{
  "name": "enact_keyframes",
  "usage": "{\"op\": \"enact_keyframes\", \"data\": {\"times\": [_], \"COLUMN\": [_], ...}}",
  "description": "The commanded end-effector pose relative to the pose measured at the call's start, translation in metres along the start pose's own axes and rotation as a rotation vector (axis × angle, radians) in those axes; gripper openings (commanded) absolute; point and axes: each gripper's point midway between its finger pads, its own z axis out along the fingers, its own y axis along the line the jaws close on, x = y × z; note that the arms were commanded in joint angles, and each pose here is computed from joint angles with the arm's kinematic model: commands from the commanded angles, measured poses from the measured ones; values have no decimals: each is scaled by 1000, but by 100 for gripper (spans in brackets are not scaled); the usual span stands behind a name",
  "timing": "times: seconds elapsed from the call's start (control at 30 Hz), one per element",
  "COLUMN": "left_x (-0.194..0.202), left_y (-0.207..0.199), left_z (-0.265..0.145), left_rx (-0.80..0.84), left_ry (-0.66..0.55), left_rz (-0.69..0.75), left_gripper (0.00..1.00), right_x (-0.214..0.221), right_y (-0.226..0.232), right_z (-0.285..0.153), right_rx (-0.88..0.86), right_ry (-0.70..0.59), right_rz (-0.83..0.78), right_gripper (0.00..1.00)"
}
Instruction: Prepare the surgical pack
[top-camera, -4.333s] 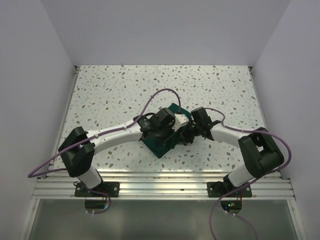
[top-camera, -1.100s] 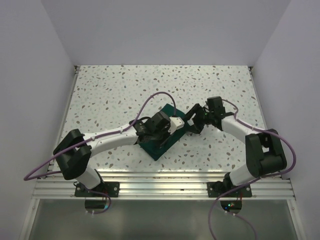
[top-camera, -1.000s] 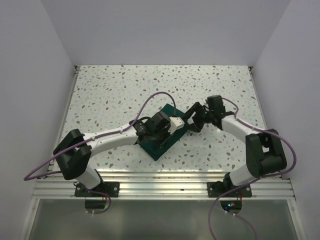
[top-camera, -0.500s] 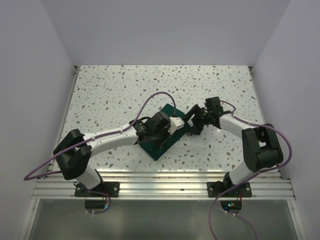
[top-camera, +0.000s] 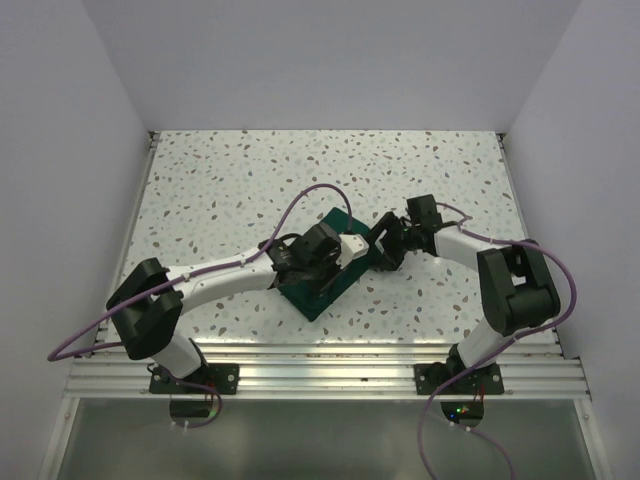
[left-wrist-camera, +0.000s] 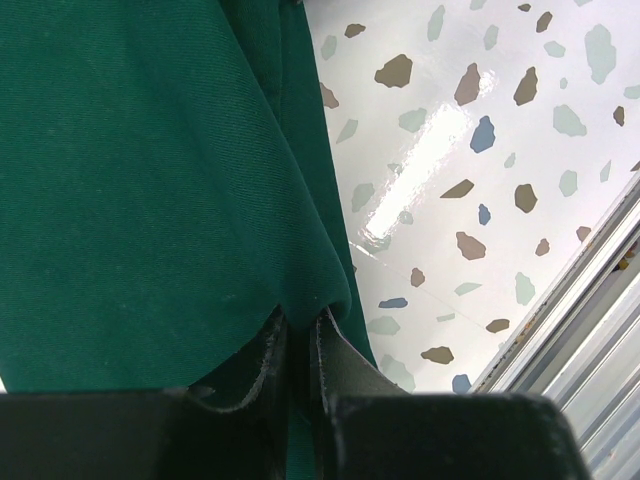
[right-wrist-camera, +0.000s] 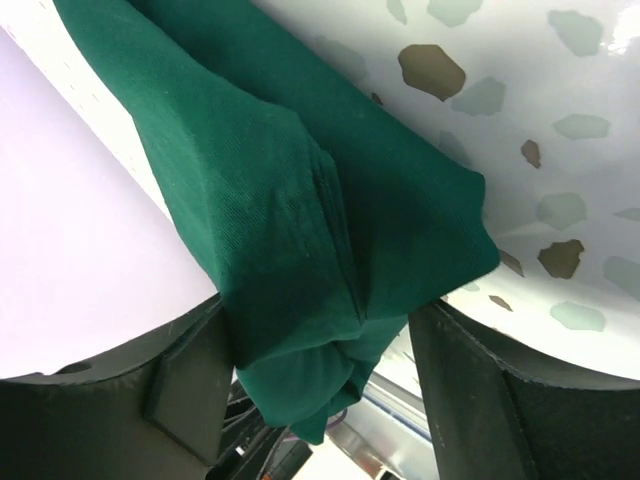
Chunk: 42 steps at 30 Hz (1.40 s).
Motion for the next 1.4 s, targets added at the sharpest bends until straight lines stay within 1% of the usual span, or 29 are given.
{"op": "enact_keyframes", "data": {"times": [0.0, 0.13, 0.17, 0.27, 0.53, 0.73, 0.83, 0.87, 0.9, 0.93, 0.97, 1.0, 1.03, 1.07, 1.1, 1.13, 1.17, 1.3, 1.37], "left_x": [-7, -5, -3, 1, 22, 32, 40, 42, 46, 50, 52, 52, 52, 50, 41, 39, 34, 1, -12], "left_y": [-7, -6, -5, -2, 3, 13, 17, 18, 19, 20, 19, 18, 17, 15, 12, 9, 7, 1, -7], "left_z": [-4, -4, -3, -3, 0, 1, 2, 2, 3, 4, 4, 4, 2, 0, -7, -11, -15, -39, -40], "left_rx": [28, 21, 18, -4, -36, -98, -125, -129, -136, -146, -143, -135, -128, -117, -100, -81, -69, -39, 5], "left_ry": [-22, -18, -11, -1, 47, 80, 106, 110, 122, 138, 141, 140, 134, 122, 79, 65, 45, -77, -110], "left_rz": [22, 21, 20, 17, -16, -25, -33, -40, -43, -49, -52, -51, -54, -55, -48, -49, -43, -32, -31], "left_gripper": [0, 0, 0, 0, 0, 2, 2, 3, 6, 14, 18, 21, 28, 31, 33, 98, 100, 100, 100], "right_x": [-9, -12, -12, -11, -12, -6, -3, -1, -1, 0, 1, 2, 2, 4, 4, 6, 7, 13, 17], "right_y": [22, 29, 29, 26, 12, -3, -10, -16, -17, -17, -19, -22, -22, -21, -21, -21, -22, -21, -21], "right_z": [2, 1, 0, -1, -11, -15, -14, -14, -15, -15, -15, -15, -16, -17, -17, -19, -21, -28, -31], "right_rx": [-55, -66, -62, -54, -36, 3, 15, 27, 25, 25, 30, 35, 36, 33, 36, 37, 44, 46, 48], "right_ry": [-35, -41, -43, -46, -53, -41, -42, -39, -41, -38, -37, -35, -34, -27, -20, -15, -11, 7, 17], "right_rz": [-30, -35, -34, -35, -34, -45, -42, -35, -33, -34, -34, -36, -50, -57, -60, -74, -75, -93, -101], "right_gripper": [68, 62, 58, 51, 27, 28, 27, 20, 17, 17, 16, 17, 17, 18, 22, 24, 26, 40, 42]}}
